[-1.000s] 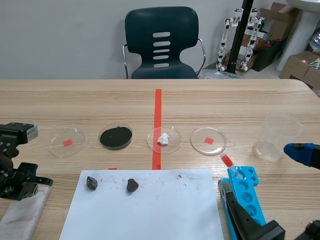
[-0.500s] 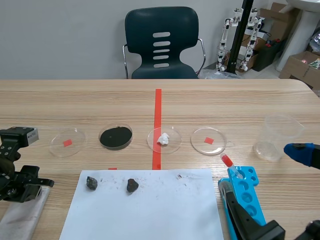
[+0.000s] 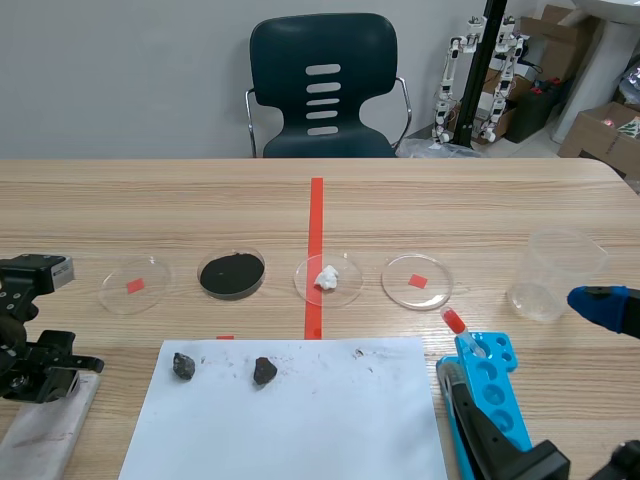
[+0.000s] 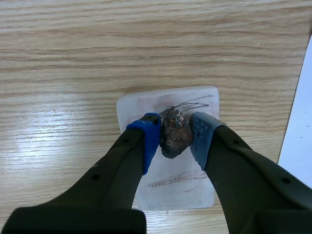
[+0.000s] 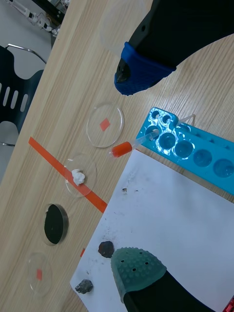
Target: Rub the mineral on the streak plate
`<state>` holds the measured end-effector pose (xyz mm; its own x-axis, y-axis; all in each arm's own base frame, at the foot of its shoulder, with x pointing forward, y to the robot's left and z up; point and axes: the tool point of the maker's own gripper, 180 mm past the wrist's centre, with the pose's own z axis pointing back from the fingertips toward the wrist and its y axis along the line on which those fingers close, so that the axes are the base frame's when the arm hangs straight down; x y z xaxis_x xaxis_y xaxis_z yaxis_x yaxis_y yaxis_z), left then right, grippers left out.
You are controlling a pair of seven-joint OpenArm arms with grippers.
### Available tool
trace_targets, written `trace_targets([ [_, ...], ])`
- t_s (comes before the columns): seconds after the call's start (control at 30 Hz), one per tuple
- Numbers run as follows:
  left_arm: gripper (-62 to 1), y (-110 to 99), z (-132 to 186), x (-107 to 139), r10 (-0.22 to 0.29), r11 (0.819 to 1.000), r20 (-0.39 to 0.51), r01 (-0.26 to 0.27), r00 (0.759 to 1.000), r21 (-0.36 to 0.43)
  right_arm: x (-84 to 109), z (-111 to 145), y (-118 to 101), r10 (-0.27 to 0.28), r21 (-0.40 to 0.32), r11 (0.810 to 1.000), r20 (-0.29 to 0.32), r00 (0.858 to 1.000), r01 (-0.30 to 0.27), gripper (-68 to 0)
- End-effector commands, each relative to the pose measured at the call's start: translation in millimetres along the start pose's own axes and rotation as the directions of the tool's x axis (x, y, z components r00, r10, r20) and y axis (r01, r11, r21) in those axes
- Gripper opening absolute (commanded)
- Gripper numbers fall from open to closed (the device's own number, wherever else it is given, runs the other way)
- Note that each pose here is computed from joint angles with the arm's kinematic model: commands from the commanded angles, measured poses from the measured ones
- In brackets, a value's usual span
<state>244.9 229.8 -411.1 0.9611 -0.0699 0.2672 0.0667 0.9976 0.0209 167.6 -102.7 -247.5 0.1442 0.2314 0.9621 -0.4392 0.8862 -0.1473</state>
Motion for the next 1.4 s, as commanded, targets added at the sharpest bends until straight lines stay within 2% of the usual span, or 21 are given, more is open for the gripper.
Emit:
trace_targets([
  [0.0,-53.5,-0.1,2.2,8.7,0.002,1.000,0.027,-0.002,1.000,-0.002,6.6,-1.8,-1.6,0.003,0.001,1.000,0.028,1.000,-0.004,0.4],
  [0.33,-53.5,17.8,2.7,6.7,-0.028,0.994,0.015,0.026,0.999,0.102,6.6,-1.8,-1.6,0.003,0.001,1.000,0.028,1.000,-0.004,0.4],
  [0.43,-53.5,11.8,2.0,6.6,-0.013,0.997,0.016,0.012,1.000,0.071,6.6,-1.8,-1.6,0.003,0.001,1.000,0.028,1.000,-0.004,0.4],
  [0.6,-53.5,-10.9,1.4,6.9,-0.001,0.999,0.020,0.002,1.000,-0.052,6.6,-1.8,-1.6,0.003,0.001,1.000,0.028,1.000,-0.004,0.4],
  [0.73,-53.5,-12.0,1.6,8.5,0.000,0.998,0.028,0.001,1.000,-0.058,6.6,-1.8,-1.6,0.003,0.001,1.000,0.028,1.000,-0.004,0.4],
  [0.87,-53.5,-0.1,1.3,7.0,-0.025,1.000,0.020,0.025,0.999,0.008,6.6,-1.8,-1.6,0.003,0.001,1.000,0.028,1.000,-0.004,0.4],
  [1.0,-53.5,15.1,2.0,5.2,-0.030,0.995,0.007,0.029,1.000,0.092,6.6,-1.8,-1.6,0.003,0.001,1.000,0.028,1.000,-0.004,0.4],
  [1.13,-53.5,19.9,2.5,3.3,-0.032,0.992,-0.005,0.032,0.999,0.119,6.6,-1.8,-1.6,0.003,0.001,1.000,0.028,1.000,-0.004,0.4],
  [1.2,-53.5,15.4,2.0,3.2,-0.020,0.995,-0.003,0.020,1.000,0.094,6.6,-1.8,-1.6,0.003,0.001,1.000,0.028,1.000,-0.004,0.4],
  [1.37,-53.5,-9.9,1.4,7.4,-0.002,0.999,0.022,0.003,1.000,-0.046,6.6,-1.8,-1.6,0.003,0.001,1.000,0.028,1.000,-0.004,0.4],
])
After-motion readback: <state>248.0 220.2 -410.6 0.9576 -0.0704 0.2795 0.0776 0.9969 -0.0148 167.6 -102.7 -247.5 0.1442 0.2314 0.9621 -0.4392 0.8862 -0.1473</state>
